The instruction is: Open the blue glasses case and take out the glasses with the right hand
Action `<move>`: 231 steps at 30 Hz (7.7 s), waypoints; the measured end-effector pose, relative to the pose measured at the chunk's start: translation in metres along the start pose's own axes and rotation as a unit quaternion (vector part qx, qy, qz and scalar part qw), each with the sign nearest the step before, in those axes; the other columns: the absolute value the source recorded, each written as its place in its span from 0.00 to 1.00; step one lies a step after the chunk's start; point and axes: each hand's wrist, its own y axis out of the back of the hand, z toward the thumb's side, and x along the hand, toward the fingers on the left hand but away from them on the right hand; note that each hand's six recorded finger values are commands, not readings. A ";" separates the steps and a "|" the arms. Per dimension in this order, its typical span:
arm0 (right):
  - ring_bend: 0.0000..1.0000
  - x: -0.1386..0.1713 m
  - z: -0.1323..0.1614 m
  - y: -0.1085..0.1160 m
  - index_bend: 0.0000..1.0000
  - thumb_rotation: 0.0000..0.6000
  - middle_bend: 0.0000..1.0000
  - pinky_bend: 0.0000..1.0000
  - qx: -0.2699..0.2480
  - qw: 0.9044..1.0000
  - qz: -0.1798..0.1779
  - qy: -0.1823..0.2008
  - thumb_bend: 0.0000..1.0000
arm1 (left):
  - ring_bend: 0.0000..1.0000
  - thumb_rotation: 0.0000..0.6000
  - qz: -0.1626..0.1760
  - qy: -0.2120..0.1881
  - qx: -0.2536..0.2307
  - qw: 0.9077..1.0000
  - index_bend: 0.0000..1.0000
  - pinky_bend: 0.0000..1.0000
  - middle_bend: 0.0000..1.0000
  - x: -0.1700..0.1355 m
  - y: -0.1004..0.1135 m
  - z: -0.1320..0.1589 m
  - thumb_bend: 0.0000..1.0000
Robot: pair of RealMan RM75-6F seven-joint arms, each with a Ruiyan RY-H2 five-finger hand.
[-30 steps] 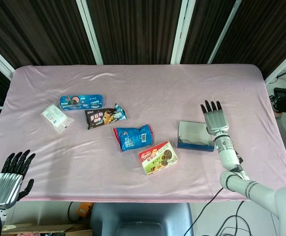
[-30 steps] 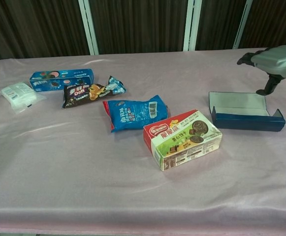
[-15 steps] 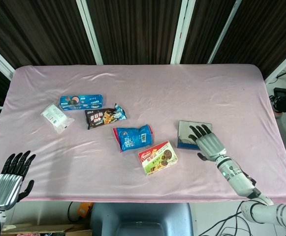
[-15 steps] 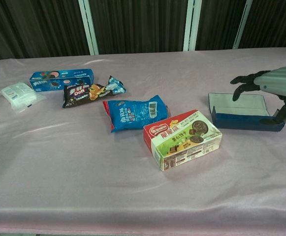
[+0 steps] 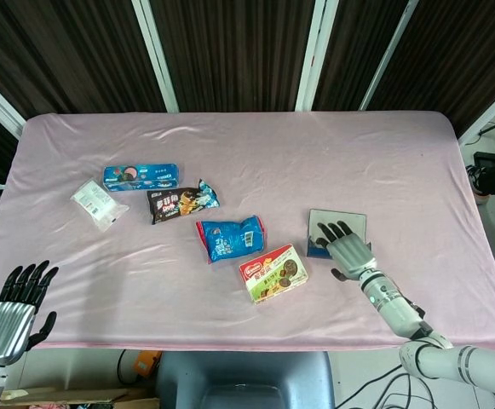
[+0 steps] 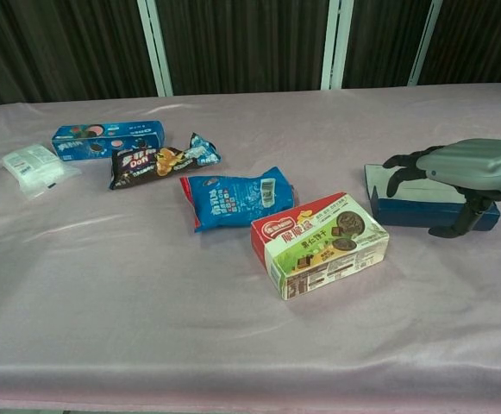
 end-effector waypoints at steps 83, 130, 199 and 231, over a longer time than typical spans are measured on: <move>0.00 0.012 -0.065 0.005 0.50 1.00 0.00 0.00 0.070 0.996 -0.039 -0.040 0.48 | 0.00 1.00 -0.011 -0.004 -0.002 1.000 0.00 0.00 0.00 0.003 -0.005 0.004 0.53; 0.00 -0.007 -0.059 -0.004 0.63 1.00 0.00 0.00 0.071 0.995 -0.030 -0.056 0.56 | 0.00 1.00 -0.007 -0.005 -0.004 1.000 0.00 0.00 0.00 0.002 -0.003 0.004 0.53; 0.00 -0.012 -0.040 0.019 0.42 1.00 0.00 0.00 0.056 0.981 -0.167 -0.085 0.41 | 0.00 1.00 -0.010 -0.004 -0.004 1.000 0.00 0.00 0.00 0.004 -0.004 0.005 0.53; 0.00 0.045 -0.006 -0.044 0.60 1.00 0.00 0.00 0.058 0.996 -0.044 0.046 0.52 | 0.00 1.00 -0.003 -0.004 -0.010 1.000 0.00 0.00 0.00 0.001 0.000 0.002 0.53</move>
